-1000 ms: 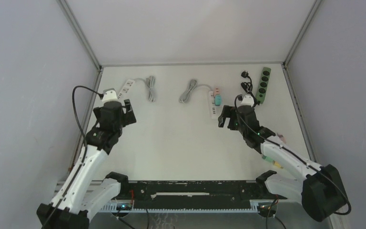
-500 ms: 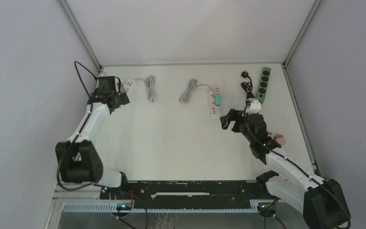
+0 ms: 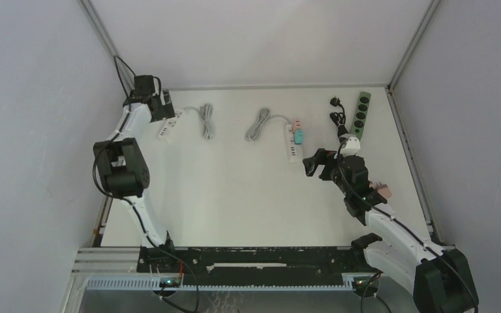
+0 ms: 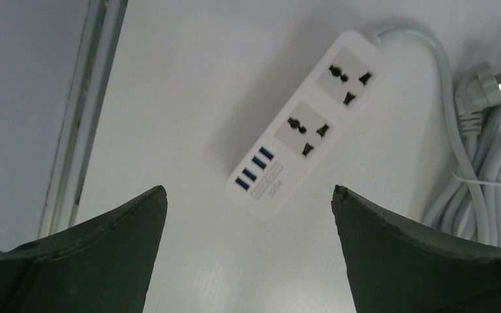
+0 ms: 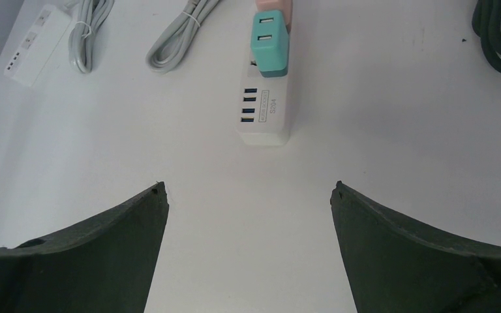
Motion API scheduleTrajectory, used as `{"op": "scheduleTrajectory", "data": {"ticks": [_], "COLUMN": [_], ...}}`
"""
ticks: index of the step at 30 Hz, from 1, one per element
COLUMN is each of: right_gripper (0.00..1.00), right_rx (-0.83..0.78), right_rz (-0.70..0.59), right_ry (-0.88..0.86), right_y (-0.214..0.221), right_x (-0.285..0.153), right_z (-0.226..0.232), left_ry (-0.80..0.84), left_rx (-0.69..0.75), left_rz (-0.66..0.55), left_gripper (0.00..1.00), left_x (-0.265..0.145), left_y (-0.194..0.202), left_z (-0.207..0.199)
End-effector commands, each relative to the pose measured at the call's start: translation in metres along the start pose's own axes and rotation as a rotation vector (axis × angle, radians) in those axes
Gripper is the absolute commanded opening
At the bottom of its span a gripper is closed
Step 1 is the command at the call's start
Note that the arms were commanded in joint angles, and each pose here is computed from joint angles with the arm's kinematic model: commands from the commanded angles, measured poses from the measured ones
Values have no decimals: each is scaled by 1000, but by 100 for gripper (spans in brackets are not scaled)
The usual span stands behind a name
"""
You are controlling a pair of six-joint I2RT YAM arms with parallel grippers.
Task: Insert the plug
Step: Pick up the socket from the center of the board.
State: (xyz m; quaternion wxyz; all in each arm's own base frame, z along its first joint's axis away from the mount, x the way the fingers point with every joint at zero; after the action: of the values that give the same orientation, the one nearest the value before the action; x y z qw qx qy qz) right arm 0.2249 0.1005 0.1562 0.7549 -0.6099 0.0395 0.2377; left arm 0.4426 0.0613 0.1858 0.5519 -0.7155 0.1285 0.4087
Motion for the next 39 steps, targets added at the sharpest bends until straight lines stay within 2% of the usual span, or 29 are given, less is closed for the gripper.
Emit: {"op": "scheduleTrajectory", "data": {"ticks": [1,8,20,28,32,39], "right_gripper": [100,100,100,100,100,100], "right_rx": [-10,-1,10,16,22,28], "right_rz": [-50,-31,-10,-12,-15,-12], "right_ry": [-3,-1,2,12,0,-29], "right_y": [-10,-9,-5,-6,-7,-9], "right_x": [0,3,7,6,4,-1], "right_z": [-3,-7,-11,-12,-10,-7], "left_ry": [41,167,127,204,235,249], "left_rx": [124,157,145,117,80,-14], "left_rz": [19,96,209,230,226,229], "left_gripper": [100,100,95,71,52,35], "left_x": [13,44,79,60,42,2], "left_y": [-23,-18,3,5,6,24], "left_z": [-7,-22,-22,-27,-27,-22]}}
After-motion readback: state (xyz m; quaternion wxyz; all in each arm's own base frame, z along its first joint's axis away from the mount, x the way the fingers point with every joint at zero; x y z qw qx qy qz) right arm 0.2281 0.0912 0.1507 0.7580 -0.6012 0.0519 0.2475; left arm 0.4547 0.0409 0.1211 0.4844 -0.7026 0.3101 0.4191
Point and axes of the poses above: each gripper's point midway between its finger pads, its own x axis out along the fingers, its own z axis along the line the jaws close on, y = z × x, the point moved 8 cm from there along -x, back along the fingers, and after that the axes turned 9 degrees about -x, right-handed, at the moved point
